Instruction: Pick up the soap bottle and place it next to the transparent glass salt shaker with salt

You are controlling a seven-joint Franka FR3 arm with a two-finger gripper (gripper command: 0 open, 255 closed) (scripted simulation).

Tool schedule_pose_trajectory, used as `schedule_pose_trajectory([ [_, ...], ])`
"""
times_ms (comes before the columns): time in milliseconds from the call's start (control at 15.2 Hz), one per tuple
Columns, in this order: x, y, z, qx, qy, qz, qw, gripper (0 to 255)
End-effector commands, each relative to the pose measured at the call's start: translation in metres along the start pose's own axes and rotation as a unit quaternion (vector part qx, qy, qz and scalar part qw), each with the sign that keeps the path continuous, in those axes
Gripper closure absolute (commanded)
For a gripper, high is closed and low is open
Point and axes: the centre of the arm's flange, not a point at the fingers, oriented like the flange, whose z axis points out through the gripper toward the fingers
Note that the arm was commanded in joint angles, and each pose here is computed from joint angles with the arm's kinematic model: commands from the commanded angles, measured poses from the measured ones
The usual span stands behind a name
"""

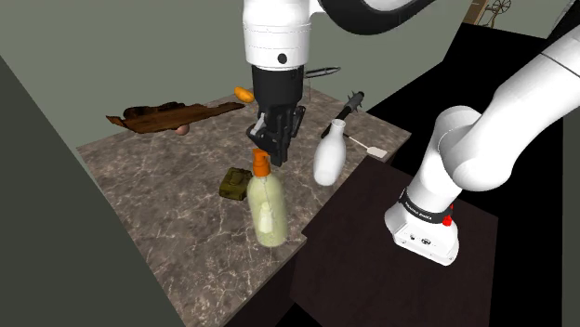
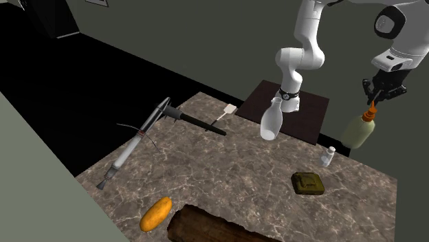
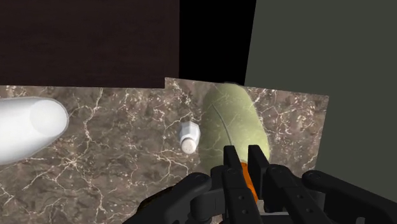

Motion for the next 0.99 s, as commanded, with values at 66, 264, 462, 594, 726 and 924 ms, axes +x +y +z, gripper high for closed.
schedule_pose_trajectory([
  [66, 0.002, 0.001, 0.016, 0.000, 0.000, 0.000, 1.0000, 255],
  [264, 0.003, 0.001, 0.031, 0.000, 0.000, 0.000, 1.0000, 255],
  [462, 0.005, 0.002, 0.047, 0.000, 0.000, 0.000, 1.0000, 255],
  [594, 0.006, 0.002, 0.058, 0.000, 0.000, 0.000, 1.0000, 255],
  [726, 0.007, 0.002, 0.068, 0.000, 0.000, 0.000, 1.0000, 255],
  [924, 0.008, 0.003, 0.084, 0.000, 0.000, 0.000, 1.0000, 255],
])
